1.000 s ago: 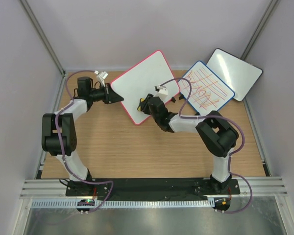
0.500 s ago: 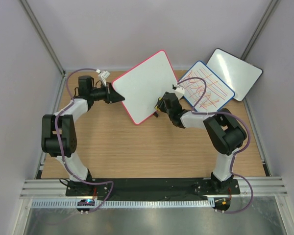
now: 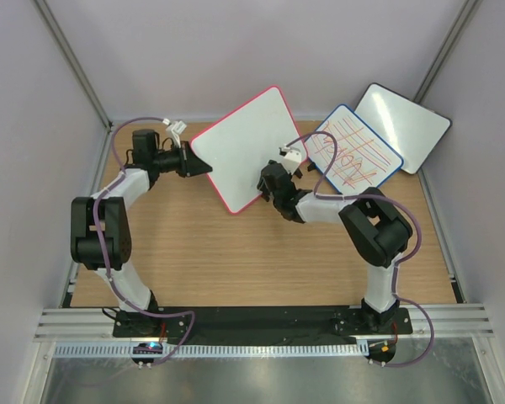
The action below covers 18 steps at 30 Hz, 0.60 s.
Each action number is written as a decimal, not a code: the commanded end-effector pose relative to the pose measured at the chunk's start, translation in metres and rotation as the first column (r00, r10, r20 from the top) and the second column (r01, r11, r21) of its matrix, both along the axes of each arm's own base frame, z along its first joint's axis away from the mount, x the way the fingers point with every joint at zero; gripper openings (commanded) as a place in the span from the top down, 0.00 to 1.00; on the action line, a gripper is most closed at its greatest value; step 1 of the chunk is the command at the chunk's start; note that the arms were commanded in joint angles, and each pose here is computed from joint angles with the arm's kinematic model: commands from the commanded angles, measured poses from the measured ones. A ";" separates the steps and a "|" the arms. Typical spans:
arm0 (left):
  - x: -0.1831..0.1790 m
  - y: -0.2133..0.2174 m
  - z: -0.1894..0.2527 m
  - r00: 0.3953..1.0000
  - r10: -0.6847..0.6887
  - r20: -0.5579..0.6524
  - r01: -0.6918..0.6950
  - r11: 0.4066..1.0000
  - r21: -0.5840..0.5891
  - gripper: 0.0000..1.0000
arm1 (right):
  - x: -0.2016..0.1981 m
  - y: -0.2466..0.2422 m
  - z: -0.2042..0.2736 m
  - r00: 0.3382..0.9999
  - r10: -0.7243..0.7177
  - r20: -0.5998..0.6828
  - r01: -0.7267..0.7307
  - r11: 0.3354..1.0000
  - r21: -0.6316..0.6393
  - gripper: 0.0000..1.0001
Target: Erase the whiteboard
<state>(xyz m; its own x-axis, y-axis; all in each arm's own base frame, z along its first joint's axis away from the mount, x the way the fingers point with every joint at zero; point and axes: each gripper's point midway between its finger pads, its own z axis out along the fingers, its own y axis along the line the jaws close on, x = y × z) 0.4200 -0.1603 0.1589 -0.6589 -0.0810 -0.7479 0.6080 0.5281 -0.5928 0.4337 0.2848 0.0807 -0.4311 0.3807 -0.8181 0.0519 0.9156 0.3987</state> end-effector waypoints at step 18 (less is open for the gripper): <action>0.015 -0.005 0.002 0.984 -0.036 0.177 0.017 0.994 0.109 1.00 | 0.011 0.019 0.060 0.990 0.073 0.123 -0.085 0.991 0.100 0.99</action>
<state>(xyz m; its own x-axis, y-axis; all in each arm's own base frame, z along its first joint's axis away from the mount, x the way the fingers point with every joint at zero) 0.4208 -0.1631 0.1613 -0.6425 -0.0659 -0.7634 0.6286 0.5244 -0.5743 0.4367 0.2829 0.0910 -0.4297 0.3699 -0.8238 0.0239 0.9166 0.3991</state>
